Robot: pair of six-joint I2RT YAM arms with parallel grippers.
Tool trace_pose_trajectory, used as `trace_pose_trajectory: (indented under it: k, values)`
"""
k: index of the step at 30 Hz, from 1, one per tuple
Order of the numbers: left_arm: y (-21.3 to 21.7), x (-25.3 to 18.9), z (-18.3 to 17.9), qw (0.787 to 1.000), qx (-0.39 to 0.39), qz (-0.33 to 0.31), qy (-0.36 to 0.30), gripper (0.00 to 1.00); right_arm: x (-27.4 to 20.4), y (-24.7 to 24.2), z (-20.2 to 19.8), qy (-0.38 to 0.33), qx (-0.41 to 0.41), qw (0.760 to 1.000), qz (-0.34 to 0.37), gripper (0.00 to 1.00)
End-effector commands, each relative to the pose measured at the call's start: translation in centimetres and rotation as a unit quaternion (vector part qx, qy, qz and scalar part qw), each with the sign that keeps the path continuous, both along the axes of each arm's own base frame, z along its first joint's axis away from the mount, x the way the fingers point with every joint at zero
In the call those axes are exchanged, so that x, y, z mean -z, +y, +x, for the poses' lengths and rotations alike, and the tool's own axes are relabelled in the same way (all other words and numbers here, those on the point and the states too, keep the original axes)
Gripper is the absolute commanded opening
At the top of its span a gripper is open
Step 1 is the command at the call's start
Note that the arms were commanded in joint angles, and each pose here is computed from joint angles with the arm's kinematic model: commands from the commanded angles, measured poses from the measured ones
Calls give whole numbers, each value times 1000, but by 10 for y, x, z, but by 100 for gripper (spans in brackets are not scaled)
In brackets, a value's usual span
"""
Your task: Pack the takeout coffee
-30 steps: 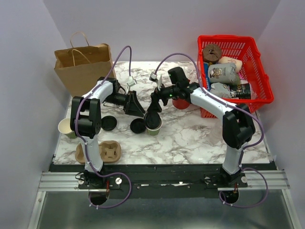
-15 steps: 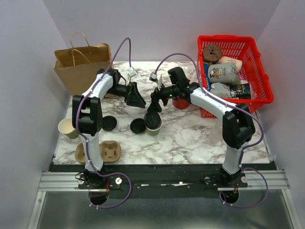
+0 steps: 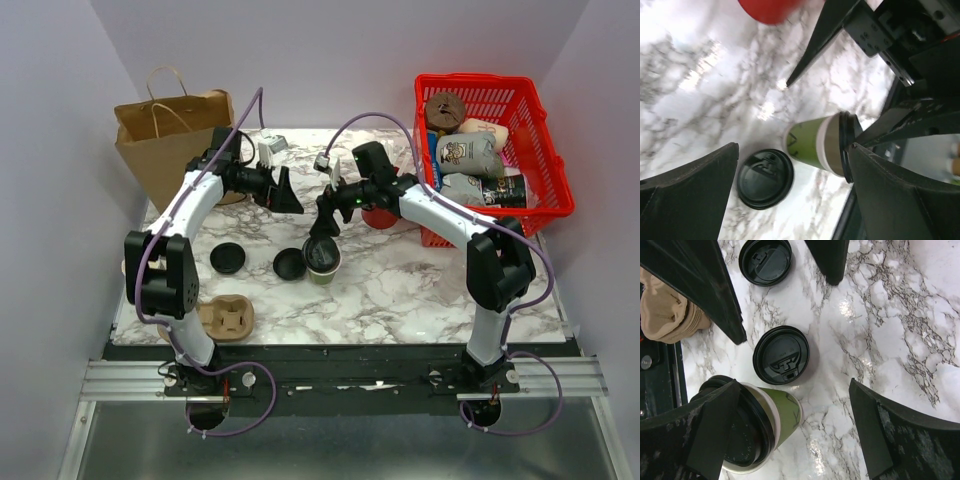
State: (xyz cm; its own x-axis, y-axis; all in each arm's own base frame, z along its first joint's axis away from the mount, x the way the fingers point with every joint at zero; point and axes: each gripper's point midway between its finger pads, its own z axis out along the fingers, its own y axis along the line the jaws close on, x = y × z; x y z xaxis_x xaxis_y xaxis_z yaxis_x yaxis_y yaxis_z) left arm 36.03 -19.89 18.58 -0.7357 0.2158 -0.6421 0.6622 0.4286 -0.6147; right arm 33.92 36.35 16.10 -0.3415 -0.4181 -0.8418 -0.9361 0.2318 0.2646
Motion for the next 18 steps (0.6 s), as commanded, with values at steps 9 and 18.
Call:
trace_pose_trajectory:
  k: [9,18]
  values:
    - [1,30,-27,997,-24,54,-55,99,14,1,-3,3,-7,1000,-13,99]
    - [-11,50,-48,998,-7,63,-19,99,22,-2,-2,4,-7,1000,-26,99]
